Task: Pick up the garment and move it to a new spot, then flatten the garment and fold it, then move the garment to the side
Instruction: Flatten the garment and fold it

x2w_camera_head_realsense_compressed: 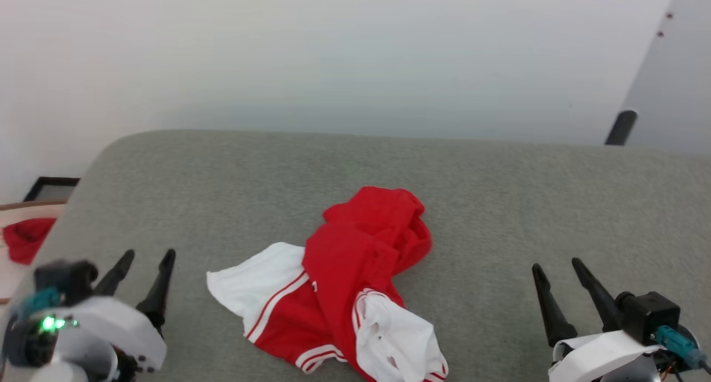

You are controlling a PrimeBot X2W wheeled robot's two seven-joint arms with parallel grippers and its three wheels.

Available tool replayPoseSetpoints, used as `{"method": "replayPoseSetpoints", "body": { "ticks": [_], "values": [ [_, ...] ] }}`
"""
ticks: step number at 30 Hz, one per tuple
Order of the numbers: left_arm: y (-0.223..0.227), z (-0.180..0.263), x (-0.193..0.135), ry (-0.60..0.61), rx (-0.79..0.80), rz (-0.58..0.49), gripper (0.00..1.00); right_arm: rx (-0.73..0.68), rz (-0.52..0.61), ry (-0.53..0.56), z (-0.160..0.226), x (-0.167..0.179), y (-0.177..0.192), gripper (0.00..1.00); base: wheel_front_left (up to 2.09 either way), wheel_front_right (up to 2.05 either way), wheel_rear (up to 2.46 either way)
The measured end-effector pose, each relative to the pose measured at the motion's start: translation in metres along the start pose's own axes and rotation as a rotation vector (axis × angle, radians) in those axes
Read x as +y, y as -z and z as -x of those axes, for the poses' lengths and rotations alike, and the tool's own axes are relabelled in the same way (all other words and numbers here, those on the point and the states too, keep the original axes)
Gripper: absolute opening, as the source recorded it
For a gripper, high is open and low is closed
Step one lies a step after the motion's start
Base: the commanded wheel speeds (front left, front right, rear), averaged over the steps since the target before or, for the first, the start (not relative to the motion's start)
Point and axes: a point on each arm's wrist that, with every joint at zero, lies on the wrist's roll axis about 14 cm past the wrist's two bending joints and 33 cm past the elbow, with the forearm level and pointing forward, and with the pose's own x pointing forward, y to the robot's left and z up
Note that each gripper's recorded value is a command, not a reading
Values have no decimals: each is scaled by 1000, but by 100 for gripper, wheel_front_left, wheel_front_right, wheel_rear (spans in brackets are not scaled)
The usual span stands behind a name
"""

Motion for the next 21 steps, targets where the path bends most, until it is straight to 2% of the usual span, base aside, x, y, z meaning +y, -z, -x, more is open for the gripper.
{"method": "replayPoseSetpoints", "body": {
  "ticks": [4,12,21],
  "values": [
    [-6,24,18,-104,-125,40,100,18,-9,-49,-3,18,3,100,0,0,0],
    [14,69,45,-241,-193,94,100,79,-33,-159,-12,54,9,100,0,0,0],
    [20,90,55,-303,-224,103,100,263,-48,-299,-15,92,31,100,0,0,0]
  ]
}}
